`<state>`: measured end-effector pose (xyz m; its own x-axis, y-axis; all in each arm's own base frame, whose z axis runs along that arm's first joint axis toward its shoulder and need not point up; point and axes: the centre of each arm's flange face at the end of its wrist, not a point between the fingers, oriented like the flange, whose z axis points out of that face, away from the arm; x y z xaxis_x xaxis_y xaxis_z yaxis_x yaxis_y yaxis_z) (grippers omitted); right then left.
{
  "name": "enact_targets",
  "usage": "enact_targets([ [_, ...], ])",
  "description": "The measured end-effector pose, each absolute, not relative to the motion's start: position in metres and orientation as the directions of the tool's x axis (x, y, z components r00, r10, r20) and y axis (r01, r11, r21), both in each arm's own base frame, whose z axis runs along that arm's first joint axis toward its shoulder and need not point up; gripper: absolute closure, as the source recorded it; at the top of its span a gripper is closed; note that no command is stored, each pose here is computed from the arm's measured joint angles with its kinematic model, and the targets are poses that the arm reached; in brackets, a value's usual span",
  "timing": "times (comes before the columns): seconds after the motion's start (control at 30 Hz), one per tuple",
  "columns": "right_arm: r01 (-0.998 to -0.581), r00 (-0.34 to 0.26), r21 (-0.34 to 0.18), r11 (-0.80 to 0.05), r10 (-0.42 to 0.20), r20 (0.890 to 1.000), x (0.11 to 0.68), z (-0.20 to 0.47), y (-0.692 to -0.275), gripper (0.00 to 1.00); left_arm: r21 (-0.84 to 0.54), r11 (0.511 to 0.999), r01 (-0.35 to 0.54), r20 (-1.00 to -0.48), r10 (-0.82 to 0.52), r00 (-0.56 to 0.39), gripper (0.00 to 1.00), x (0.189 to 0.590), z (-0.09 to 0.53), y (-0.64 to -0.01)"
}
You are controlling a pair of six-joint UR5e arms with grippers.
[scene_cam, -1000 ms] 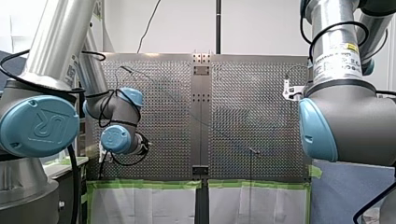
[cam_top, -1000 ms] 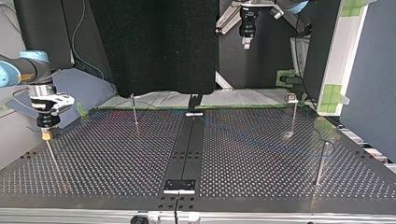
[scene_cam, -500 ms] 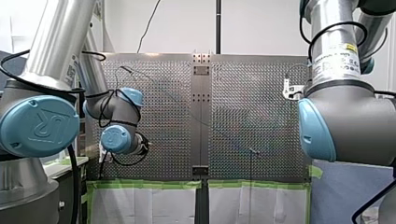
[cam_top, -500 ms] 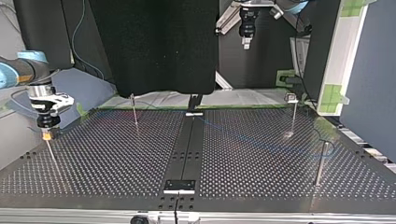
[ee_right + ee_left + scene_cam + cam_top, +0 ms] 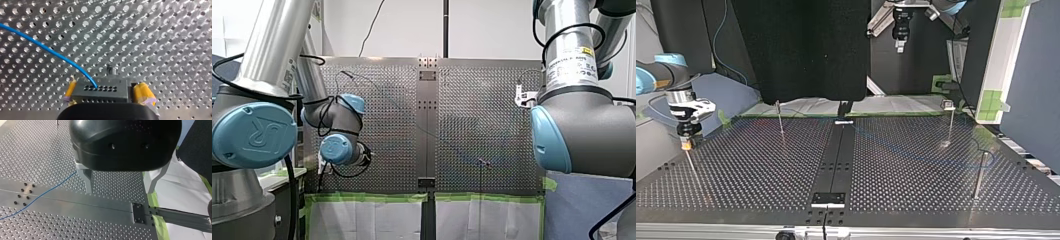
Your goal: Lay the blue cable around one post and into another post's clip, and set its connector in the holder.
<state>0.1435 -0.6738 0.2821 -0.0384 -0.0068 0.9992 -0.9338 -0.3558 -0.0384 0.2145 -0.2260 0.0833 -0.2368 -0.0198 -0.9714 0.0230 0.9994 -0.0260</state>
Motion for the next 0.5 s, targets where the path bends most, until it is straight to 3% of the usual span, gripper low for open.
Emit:
enact_targets([
  [0.5, -0.934, -0.038, -0.038, -0.356, -0.007, 0.999, 0.1435, 0.2821, -0.6738, 0.0, -0.024, 1.0, 0.02, -0.972, -0.018, -0.236, 0.01, 0.2153, 0.0833, -0.2253],
])
